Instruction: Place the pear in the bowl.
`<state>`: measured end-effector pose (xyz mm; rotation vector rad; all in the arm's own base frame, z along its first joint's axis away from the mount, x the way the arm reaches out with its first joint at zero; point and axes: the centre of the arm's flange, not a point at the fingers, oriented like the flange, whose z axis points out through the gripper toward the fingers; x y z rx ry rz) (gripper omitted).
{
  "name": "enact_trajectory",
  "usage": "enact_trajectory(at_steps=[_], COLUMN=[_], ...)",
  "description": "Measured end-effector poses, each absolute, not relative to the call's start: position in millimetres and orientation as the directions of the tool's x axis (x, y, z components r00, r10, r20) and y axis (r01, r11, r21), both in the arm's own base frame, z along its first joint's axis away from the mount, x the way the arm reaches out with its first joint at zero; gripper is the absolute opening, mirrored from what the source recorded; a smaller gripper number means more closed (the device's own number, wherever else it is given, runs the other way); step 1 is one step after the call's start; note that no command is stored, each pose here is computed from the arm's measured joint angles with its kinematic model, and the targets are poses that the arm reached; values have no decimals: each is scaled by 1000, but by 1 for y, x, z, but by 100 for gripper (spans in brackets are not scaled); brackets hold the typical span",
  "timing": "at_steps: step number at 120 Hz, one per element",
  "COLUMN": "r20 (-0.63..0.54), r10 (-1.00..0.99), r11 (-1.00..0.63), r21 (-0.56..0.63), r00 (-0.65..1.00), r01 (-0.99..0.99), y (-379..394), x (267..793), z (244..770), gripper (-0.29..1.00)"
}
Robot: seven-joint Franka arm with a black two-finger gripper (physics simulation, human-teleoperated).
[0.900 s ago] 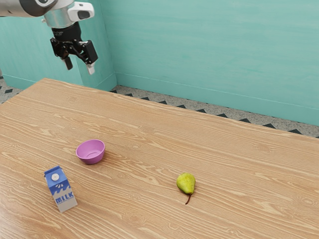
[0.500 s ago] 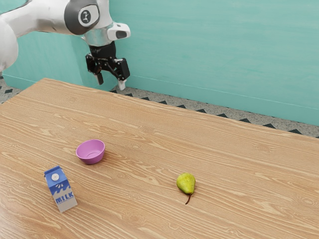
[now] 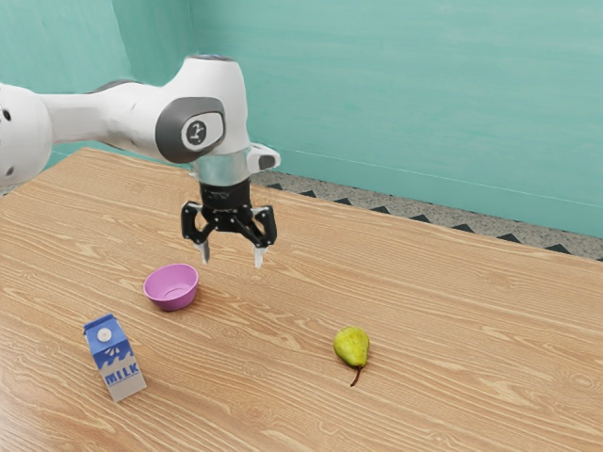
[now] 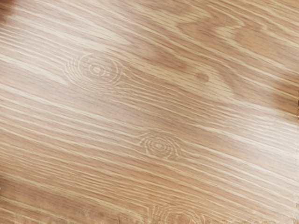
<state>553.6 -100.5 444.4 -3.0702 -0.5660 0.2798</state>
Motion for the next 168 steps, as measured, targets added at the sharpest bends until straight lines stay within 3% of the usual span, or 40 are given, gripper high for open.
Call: enact_trajectory(at_steps=[46, 76, 96, 168], r20=[-160, -48, 45, 15], r10=[648, 680, 690, 641], r11=[-758, -728, -721, -767], r21=[-37, 64, 131, 49], r00=[745, 731, 722, 767], r01=[651, 682, 681, 640], y=[-140, -200, -232, -253], x=[534, 523, 587, 579], z=[371, 354, 367, 305], gripper=[70, 70, 70, 70])
